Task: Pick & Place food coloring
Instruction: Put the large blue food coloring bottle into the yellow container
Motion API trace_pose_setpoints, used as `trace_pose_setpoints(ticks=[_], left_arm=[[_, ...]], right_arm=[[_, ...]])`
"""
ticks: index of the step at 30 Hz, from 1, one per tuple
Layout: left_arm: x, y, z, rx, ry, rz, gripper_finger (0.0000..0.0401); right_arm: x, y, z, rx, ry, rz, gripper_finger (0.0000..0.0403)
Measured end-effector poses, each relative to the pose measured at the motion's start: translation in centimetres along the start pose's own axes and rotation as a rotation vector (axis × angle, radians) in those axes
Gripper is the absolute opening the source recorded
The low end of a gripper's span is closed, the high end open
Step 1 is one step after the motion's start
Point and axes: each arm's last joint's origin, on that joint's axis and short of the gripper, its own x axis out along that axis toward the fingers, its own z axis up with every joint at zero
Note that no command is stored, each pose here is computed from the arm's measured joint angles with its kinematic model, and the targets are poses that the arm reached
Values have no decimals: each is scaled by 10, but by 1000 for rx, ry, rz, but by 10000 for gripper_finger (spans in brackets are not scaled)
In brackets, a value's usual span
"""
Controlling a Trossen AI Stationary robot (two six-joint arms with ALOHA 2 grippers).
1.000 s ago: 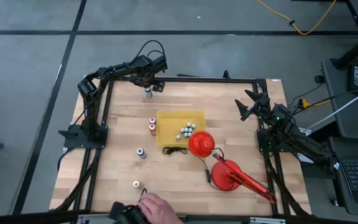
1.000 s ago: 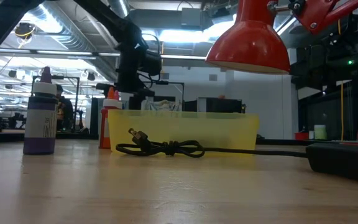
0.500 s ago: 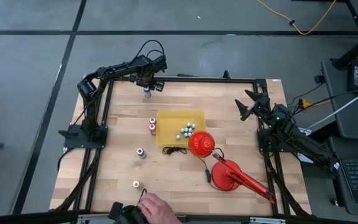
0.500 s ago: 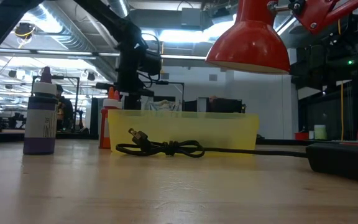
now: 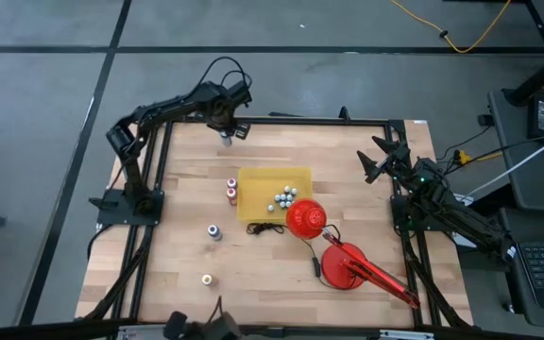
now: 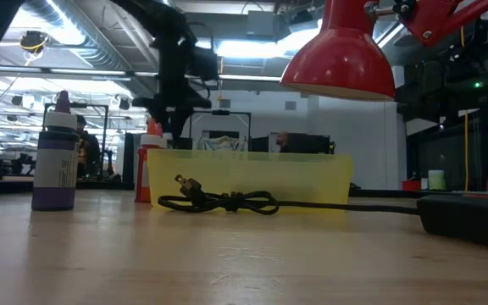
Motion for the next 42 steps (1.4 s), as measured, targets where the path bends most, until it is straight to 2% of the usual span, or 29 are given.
trace_pose_setpoints(ticks=[9, 16, 27, 35, 42], left_arm=[[-52, -7, -25, 154, -125, -73, 119], [-77, -28, -53, 318, -175, -127, 116], [-89, -60, -91, 585, -175, -135, 116], [-93, -79, -104, 684, -241, -176, 116], [-77, -98, -103, 724, -229, -178, 119]], right_arm=[[0, 0, 0, 0, 0, 0, 398], [0, 0, 0, 0, 0, 0, 398], [0, 0, 0, 0, 0, 0, 398], [0, 0, 0, 0, 0, 0, 398], [0, 0, 0, 0, 0, 0, 398]])
